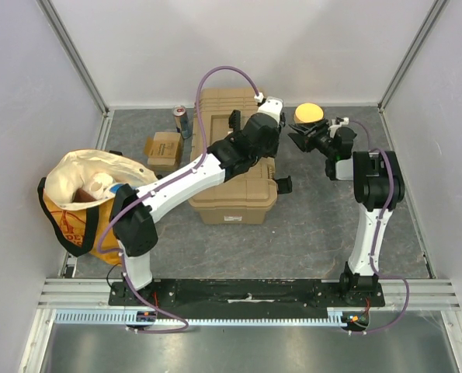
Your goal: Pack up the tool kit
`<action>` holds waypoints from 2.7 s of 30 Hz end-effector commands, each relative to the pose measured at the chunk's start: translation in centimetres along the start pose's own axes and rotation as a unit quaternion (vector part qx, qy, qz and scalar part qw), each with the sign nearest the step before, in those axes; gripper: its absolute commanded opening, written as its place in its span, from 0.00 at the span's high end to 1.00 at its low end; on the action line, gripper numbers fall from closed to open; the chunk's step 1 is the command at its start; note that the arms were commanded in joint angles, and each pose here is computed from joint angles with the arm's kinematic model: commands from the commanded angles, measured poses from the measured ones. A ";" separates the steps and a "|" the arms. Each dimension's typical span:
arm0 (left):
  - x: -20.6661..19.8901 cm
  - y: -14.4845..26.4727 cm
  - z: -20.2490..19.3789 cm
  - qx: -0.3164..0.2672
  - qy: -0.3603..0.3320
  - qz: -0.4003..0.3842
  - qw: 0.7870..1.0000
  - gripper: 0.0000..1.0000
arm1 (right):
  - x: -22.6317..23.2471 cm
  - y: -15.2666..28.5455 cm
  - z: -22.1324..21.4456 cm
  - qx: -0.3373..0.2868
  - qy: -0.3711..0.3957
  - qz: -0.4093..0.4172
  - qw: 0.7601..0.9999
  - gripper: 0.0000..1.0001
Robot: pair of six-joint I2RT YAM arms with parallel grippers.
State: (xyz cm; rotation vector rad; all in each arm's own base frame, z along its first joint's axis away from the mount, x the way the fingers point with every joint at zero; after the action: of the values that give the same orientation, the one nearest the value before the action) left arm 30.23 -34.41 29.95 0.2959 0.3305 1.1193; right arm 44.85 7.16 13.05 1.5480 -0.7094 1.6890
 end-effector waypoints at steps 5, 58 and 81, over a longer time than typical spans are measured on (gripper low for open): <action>0.5 -0.1 -0.4 0.039 0.051 0.070 0.995 0.60 | 1.2 -4.3 -1.6 0.019 0.005 0.018 1.000 0.50; 5.8 -1.8 -7.9 0.232 0.160 0.046 0.958 0.81 | 7.3 -4.4 -4.6 -0.021 0.039 0.162 0.986 0.47; 5.8 -2.2 -8.8 0.246 0.153 0.046 0.956 0.83 | 9.3 -4.3 -5.1 -0.039 0.154 0.075 0.984 0.55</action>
State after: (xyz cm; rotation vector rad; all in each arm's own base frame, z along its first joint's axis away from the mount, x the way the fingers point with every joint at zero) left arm 31.46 -32.85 27.69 0.2313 0.8184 1.0045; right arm 46.05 13.00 17.65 1.2571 -0.7378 1.7750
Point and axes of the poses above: each gripper's point midway between its finger pads, its own y axis back along the fingers, its own x axis along the line the jaws close on, z = x × y, the point moved 10 cm from there along y, back along the fingers, and after that the axes turned 3 degrees about y, right-handed, at the moved point
